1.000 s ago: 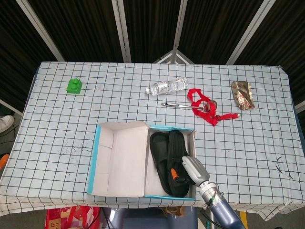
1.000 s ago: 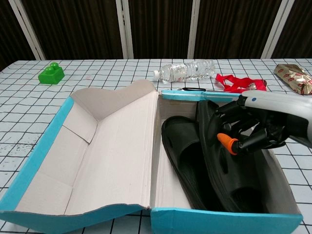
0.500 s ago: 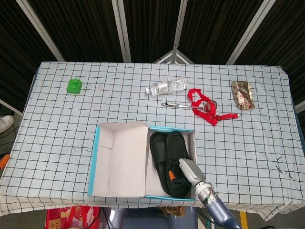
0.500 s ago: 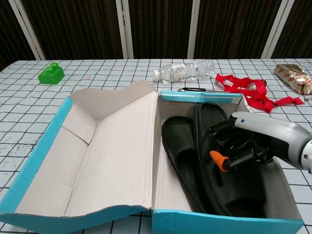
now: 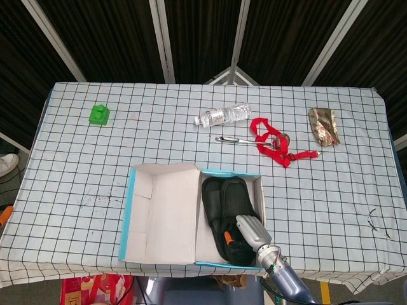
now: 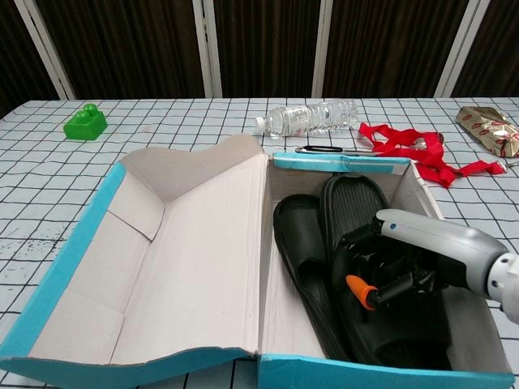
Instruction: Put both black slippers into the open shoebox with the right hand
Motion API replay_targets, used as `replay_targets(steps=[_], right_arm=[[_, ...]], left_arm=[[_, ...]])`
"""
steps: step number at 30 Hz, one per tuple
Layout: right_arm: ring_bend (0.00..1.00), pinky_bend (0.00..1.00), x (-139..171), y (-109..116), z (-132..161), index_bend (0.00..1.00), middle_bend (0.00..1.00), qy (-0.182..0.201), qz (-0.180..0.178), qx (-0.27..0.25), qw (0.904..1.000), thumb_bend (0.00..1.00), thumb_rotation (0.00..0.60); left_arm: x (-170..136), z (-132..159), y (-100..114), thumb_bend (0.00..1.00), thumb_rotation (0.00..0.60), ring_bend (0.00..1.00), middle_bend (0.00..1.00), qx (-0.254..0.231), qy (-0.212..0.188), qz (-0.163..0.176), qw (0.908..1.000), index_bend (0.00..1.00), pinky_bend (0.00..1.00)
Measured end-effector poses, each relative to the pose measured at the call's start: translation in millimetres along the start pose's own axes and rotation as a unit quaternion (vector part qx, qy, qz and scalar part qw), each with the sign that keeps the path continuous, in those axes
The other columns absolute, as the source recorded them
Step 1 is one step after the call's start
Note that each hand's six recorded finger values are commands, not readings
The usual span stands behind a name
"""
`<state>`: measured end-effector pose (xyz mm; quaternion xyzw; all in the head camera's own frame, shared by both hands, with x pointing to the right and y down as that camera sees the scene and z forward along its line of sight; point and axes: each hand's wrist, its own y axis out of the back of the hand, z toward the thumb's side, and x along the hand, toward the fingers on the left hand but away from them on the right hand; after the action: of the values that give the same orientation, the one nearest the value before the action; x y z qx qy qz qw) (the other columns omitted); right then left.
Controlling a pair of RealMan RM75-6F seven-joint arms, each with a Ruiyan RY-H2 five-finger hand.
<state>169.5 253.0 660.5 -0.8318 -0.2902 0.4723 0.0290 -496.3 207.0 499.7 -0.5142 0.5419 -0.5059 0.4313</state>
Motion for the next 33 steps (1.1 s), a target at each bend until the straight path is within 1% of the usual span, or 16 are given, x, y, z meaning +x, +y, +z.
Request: replay_targets(steps=[3, 10, 14, 23, 25, 26, 27, 29, 31, 33], right_arm=[[0.61, 1.0, 1.6, 2.5, 6.1, 0.53, 0.44, 0.007, -0.003, -0.007, 0.9999, 0.57, 0.6], [0.61, 1.0, 12.7, 18.0, 28.8, 0.53, 0.44, 0.037, -0.021, -0.016, 0.999, 0.57, 0.6], [0.61, 1.0, 24.4, 34.2, 42.9, 0.53, 0.44, 0.054, -0.036, -0.024, 0.9976, 0.57, 0.6], [0.61, 1.0, 39.8, 62.7, 55.8, 0.53, 0.44, 0.074, -0.065, -0.043, 0.9941, 0.57, 0.6], [0.61, 0.98, 43.5, 69.3, 57.0, 0.53, 0.44, 0.079, -0.074, -0.054, 0.9926, 0.57, 0.6], [0.6, 0.95, 45.6, 72.4, 57.0, 0.53, 0.44, 0.081, -0.078, -0.057, 0.992, 0.57, 0.6], [0.58, 0.9, 47.8, 75.4, 56.7, 0.53, 0.44, 0.083, -0.081, -0.058, 0.9915, 0.57, 0.6], [0.5, 0.76, 53.4, 82.3, 54.3, 0.47, 0.39, 0.087, -0.09, -0.053, 0.9908, 0.57, 0.6], [0.37, 0.54, 58.1, 87.1, 50.5, 0.37, 0.28, 0.089, -0.097, -0.041, 0.9905, 0.56, 0.6], [0.28, 0.4, 64.5, 93.0, 39.3, 0.32, 0.21, 0.084, -0.109, -0.013, 0.9904, 0.52, 0.6]], left_arm=[[0.1, 0.0, 0.0, 0.07, 0.6, 0.0, 0.0, -0.001, 0.0, 0.0, 1.0, 0.17, 0.1], [0.0, -0.1, -0.6, 0.07, 0.6, 0.0, 0.0, -0.001, 0.0, -0.003, 1.0, 0.17, 0.1], [0.1, -0.4, 0.1, 0.07, 0.6, 0.0, 0.0, -0.001, 0.001, -0.001, 1.0, 0.17, 0.1], [-0.1, 0.2, -1.0, 0.07, 0.6, 0.0, 0.0, 0.001, 0.0, -0.003, 1.0, 0.17, 0.1], [-0.2, 0.2, -1.2, 0.07, 0.6, 0.0, 0.0, 0.001, 0.0, -0.004, 1.0, 0.17, 0.1], [-0.3, 0.2, -1.2, 0.07, 0.6, 0.0, 0.0, 0.001, 0.0, -0.005, 1.0, 0.17, 0.1], [-0.3, 0.1, -1.3, 0.07, 0.6, 0.0, 0.0, 0.001, 0.0, -0.005, 1.0, 0.17, 0.1], [-0.5, 0.0, -1.7, 0.07, 0.6, 0.0, 0.0, 0.002, 0.0, -0.007, 1.0, 0.17, 0.1], [-0.8, -0.1, -2.5, 0.07, 0.6, 0.0, 0.0, 0.003, -0.001, -0.01, 0.9999, 0.16, 0.1], [-1.8, 0.0, -5.1, 0.07, 0.6, 0.0, 0.0, 0.005, -0.002, -0.021, 0.9998, 0.16, 0.1]])
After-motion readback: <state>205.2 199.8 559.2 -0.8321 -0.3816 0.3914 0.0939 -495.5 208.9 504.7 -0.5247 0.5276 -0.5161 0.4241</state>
